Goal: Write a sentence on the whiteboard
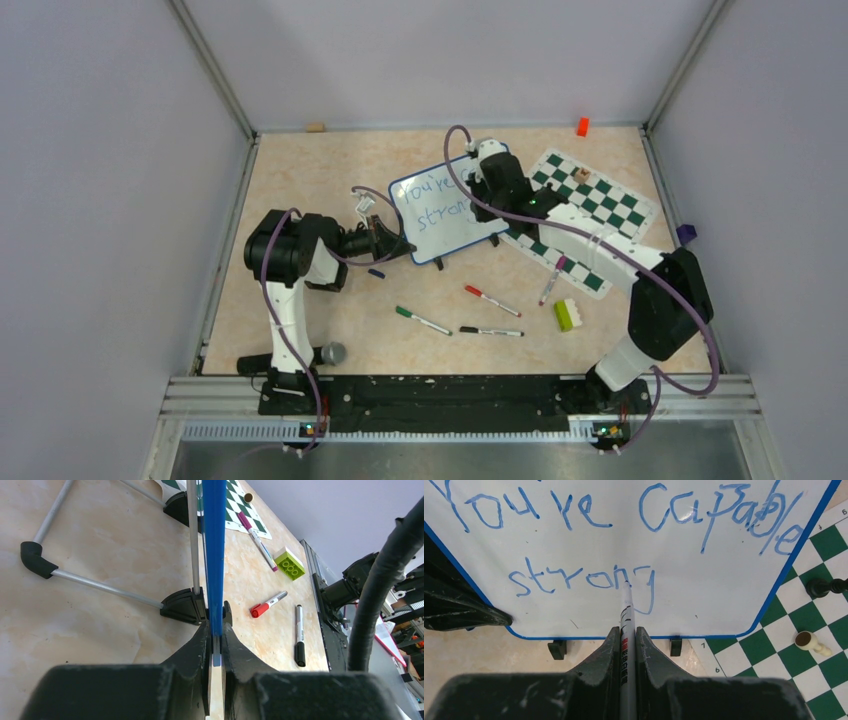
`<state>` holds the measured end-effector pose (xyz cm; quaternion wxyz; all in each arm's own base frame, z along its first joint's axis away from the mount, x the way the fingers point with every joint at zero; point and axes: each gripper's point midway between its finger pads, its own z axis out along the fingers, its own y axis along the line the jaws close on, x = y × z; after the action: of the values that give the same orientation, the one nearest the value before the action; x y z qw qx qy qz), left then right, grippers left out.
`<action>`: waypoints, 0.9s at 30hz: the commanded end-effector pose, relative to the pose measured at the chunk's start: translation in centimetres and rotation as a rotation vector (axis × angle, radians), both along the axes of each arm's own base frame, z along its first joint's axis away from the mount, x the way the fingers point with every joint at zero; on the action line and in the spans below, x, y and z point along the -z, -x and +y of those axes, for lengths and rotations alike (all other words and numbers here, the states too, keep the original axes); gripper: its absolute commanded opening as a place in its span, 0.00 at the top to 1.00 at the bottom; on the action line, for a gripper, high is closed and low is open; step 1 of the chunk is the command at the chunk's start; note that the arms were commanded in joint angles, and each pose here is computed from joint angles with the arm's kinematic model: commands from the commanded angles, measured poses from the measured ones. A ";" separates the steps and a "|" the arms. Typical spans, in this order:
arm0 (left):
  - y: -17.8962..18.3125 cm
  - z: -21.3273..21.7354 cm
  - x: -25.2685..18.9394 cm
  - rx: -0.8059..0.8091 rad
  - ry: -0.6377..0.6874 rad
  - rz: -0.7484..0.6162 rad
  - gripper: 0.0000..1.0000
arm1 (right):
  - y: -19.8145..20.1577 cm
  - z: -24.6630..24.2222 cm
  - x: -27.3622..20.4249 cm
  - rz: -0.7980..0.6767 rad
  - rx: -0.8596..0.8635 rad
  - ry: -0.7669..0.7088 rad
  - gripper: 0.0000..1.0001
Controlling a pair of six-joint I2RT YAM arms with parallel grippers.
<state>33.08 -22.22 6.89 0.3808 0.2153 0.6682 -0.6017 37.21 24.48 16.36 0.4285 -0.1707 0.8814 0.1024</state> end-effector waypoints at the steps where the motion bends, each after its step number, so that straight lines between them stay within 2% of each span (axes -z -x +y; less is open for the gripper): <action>1: 0.4 0.0 -2.0 0.038 0.009 -0.137 0.94 | -2.1 0.4 -4.8 -0.111 0.033 -0.077 1.00; 27: 0.4 0.0 -1.8 0.040 0.008 -0.134 0.94 | -3.0 0.2 -0.6 -0.053 0.054 0.001 1.00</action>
<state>33.08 -22.22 6.89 0.3808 0.2153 0.6682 -0.6017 39.04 24.84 16.64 0.4414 -0.1604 0.8782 0.0906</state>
